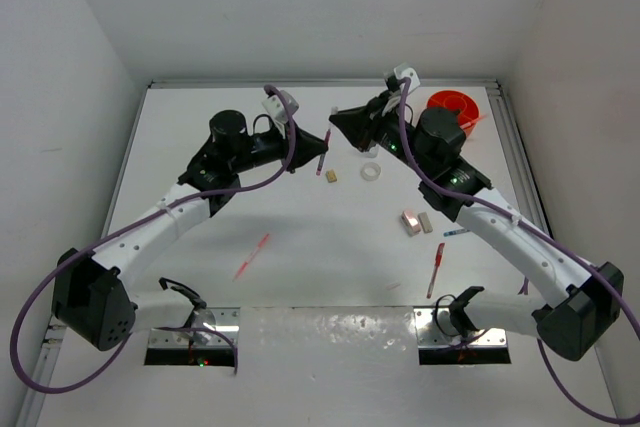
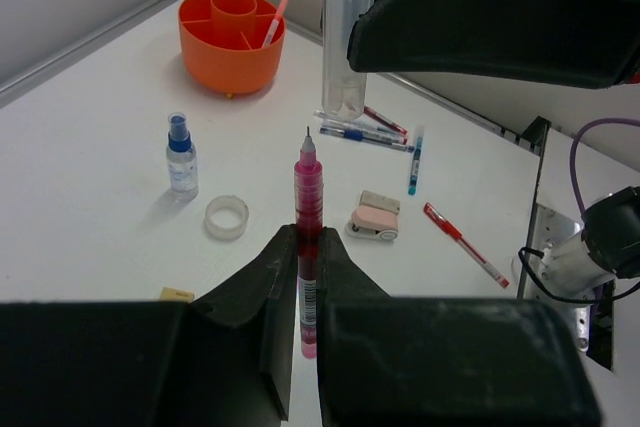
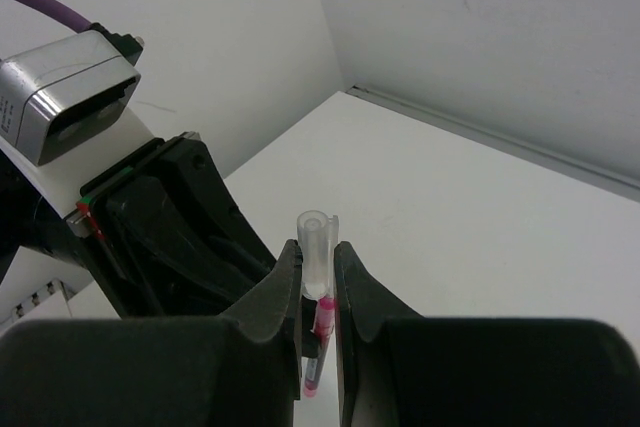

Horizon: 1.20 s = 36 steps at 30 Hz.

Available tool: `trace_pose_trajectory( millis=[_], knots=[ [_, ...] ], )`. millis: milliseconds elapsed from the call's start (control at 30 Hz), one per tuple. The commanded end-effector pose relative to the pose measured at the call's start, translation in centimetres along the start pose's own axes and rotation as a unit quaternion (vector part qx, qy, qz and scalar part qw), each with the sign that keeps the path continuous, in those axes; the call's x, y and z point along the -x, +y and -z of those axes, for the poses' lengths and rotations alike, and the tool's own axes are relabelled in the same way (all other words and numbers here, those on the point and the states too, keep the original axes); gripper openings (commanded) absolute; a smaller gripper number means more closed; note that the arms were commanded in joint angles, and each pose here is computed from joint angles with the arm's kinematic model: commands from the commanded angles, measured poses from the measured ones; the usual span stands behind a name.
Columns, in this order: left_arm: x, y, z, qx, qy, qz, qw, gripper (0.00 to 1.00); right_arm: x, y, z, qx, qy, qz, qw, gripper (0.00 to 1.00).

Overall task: Sort the stationery into containers
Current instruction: Close the pen cap on the pen.

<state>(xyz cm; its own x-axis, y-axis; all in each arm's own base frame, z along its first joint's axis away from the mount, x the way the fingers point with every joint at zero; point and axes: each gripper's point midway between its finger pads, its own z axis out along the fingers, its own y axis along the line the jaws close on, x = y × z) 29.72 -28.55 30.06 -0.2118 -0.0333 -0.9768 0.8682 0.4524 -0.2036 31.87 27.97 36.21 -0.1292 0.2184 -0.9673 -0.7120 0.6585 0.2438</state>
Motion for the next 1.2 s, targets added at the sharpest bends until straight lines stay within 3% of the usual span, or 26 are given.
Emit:
trace_pose_trajectory(
  millis=[0,1167],
  knots=[
    [3.4,-0.9,-0.1,-0.011,-0.042,-0.028,0.999,0.00,1.2,0.6,-0.2,0.013,-0.027,-0.002,1.000,0.00],
    [2.0,-0.9,0.4,-0.007,-0.023,-0.021,0.999,0.00,1.3,-1.2,0.0,-0.021,-0.041,-0.003,0.999,0.00]
  ],
)
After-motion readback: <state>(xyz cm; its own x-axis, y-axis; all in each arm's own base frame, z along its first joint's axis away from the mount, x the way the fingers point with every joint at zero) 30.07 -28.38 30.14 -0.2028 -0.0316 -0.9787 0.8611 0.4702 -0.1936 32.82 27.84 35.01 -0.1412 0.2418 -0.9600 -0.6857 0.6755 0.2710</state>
